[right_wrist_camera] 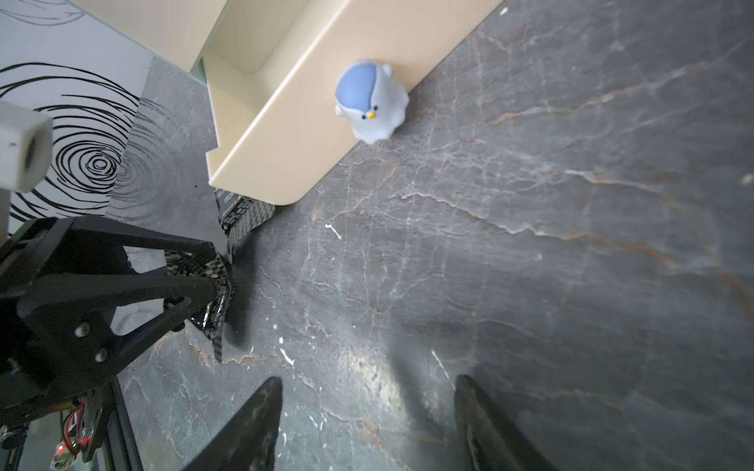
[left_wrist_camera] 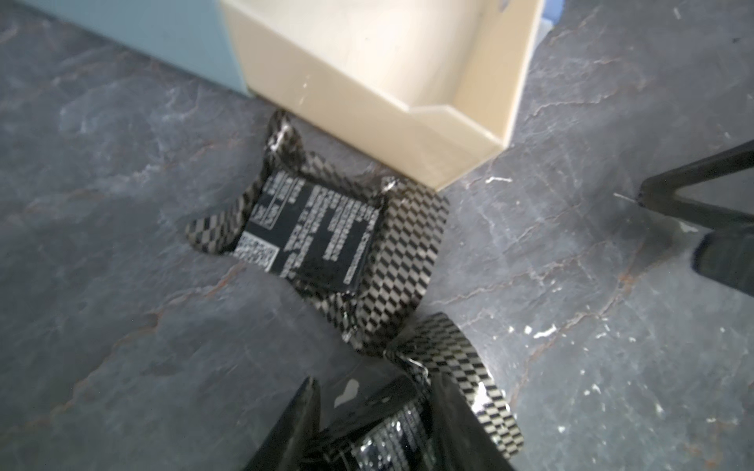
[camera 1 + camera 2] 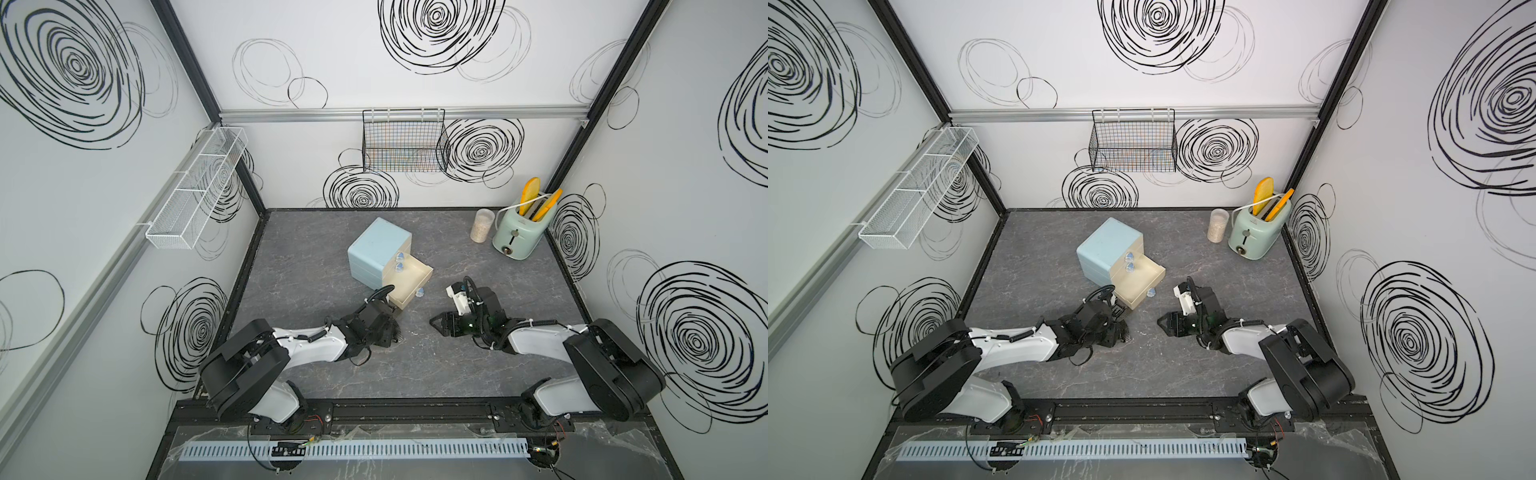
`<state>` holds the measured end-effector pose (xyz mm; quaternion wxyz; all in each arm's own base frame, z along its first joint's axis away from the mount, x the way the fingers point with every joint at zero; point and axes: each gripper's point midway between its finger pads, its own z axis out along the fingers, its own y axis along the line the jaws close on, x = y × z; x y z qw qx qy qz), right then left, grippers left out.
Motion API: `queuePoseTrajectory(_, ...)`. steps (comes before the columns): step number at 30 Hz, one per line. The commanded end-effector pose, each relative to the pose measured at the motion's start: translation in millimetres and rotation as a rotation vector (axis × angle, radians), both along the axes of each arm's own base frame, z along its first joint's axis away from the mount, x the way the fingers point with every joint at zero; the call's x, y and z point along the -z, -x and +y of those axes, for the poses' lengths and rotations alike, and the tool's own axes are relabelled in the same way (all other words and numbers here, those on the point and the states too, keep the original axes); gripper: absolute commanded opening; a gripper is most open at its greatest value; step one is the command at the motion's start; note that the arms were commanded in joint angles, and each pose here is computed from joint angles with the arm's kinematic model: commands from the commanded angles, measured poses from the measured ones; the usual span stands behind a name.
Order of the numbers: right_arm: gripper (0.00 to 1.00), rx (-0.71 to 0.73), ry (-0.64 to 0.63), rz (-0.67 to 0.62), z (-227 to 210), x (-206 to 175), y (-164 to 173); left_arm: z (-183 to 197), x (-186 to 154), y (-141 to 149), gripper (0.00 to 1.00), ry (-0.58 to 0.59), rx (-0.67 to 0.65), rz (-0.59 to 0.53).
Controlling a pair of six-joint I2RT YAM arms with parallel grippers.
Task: Place the cookies into the drawer by color
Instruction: Pick up the cookie at the center of the board.
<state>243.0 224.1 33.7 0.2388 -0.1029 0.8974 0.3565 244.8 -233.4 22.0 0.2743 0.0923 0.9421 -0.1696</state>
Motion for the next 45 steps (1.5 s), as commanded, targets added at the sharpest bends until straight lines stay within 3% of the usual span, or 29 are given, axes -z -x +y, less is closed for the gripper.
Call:
queuePoseTrajectory(1, 0.69, -0.044, -0.042, 0.019, 10, -2, 6, -1, 12, 11, 0.37, -0.006, 0.034, 0.055)
queuePoseTrajectory(11, 0.61, -0.170, -0.117, 0.069, 39, -5, 20, -10, -2, 11, 0.17, 0.132, 0.062, 0.060)
queuePoseTrajectory(22, 0.62, -0.192, -0.137, 0.069, 43, -10, 24, -21, -21, 14, 0.08, 0.290, 0.097, 0.075)
queuePoseTrajectory(32, 0.60, -0.286, -0.272, 0.127, 59, -26, 38, -19, -65, 9, 0.08, 0.398, 0.094, -0.020)
queuePoseTrajectory(45, 0.61, -0.323, -0.343, 0.098, 74, -68, 46, -12, -81, 2, 0.09, 0.377, 0.097, -0.113)
